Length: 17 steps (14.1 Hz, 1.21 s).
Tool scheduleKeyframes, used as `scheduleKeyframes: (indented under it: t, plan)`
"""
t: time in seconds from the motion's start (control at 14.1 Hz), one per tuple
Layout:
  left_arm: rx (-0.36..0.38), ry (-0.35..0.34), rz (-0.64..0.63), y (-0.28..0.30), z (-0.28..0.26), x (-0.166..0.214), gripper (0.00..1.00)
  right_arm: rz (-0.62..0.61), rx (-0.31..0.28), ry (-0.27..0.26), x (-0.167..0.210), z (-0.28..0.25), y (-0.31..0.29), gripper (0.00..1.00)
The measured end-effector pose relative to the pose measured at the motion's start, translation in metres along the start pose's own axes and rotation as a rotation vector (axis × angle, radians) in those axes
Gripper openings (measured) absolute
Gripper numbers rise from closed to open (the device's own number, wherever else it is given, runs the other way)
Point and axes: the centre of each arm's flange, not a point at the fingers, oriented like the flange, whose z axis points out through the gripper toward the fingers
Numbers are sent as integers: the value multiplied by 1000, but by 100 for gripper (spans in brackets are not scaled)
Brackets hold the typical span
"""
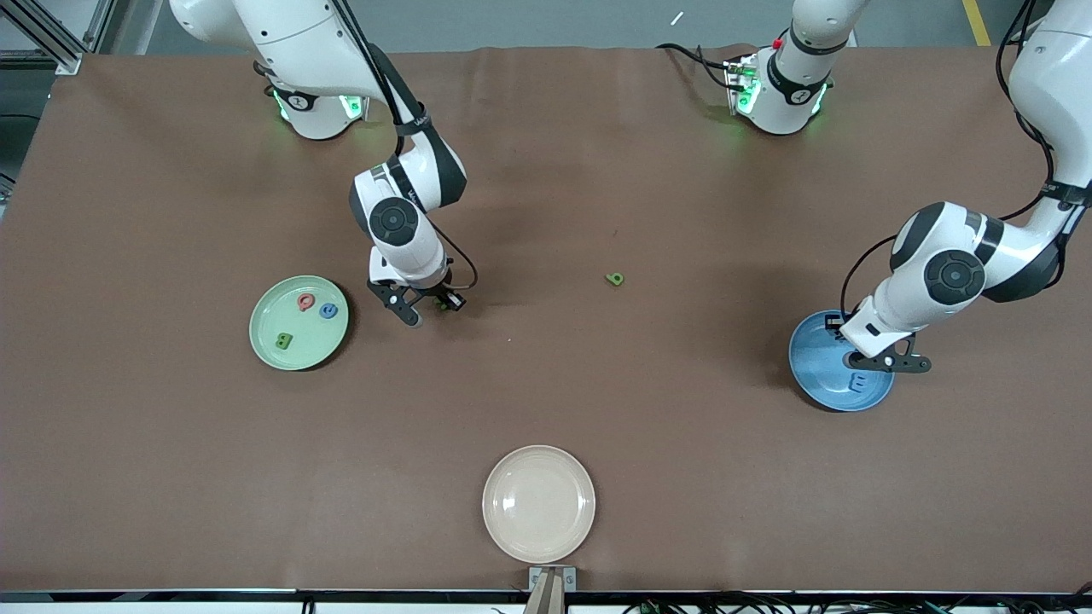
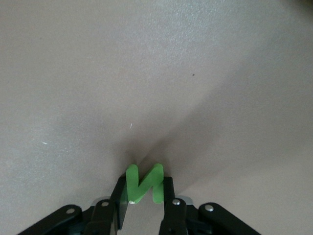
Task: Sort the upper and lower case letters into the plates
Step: 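Drop the x and the N into the blue and green plates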
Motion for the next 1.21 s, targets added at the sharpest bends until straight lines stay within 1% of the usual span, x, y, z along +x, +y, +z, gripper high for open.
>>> scheduleKeyframes:
  t: [0.07, 0.21, 0.36, 0.43, 0.57, 0.71, 0.85, 0.99, 1.07, 1.21]
  plan:
    - [-4, -4, 4, 1, 4, 0, 27, 3, -5, -2, 4, -1, 0, 33]
    - [-10, -11, 8, 1, 10, -1, 27, -20, -46, -25, 19, -12, -4, 33]
    - [-14, -20, 5, 0, 16, -3, 27, -81, -87, -67, 53, -40, -6, 33]
    - [-15, -23, 4, -1, 17, -3, 27, -125, -92, -89, 79, -58, 0, 33]
    - [-17, -26, 4, -1, 19, -4, 27, -219, -81, -123, 133, -85, 25, 33]
    - [-19, -28, 5, 0, 20, -4, 27, -308, -63, -146, 184, -92, 62, 33]
    - [-21, -30, 5, 0, 22, -4, 27, -362, -49, -154, 219, -82, 96, 33]
    - [-22, -31, 5, 0, 22, -5, 27, -398, -31, -138, 238, -70, 119, 33]
    - [-22, -30, 5, 0, 22, -4, 33, -405, -25, -128, 244, -64, 127, 33]
    - [-19, -25, 4, -2, 20, -2, 51, -409, -25, -119, 250, -50, 135, 33]
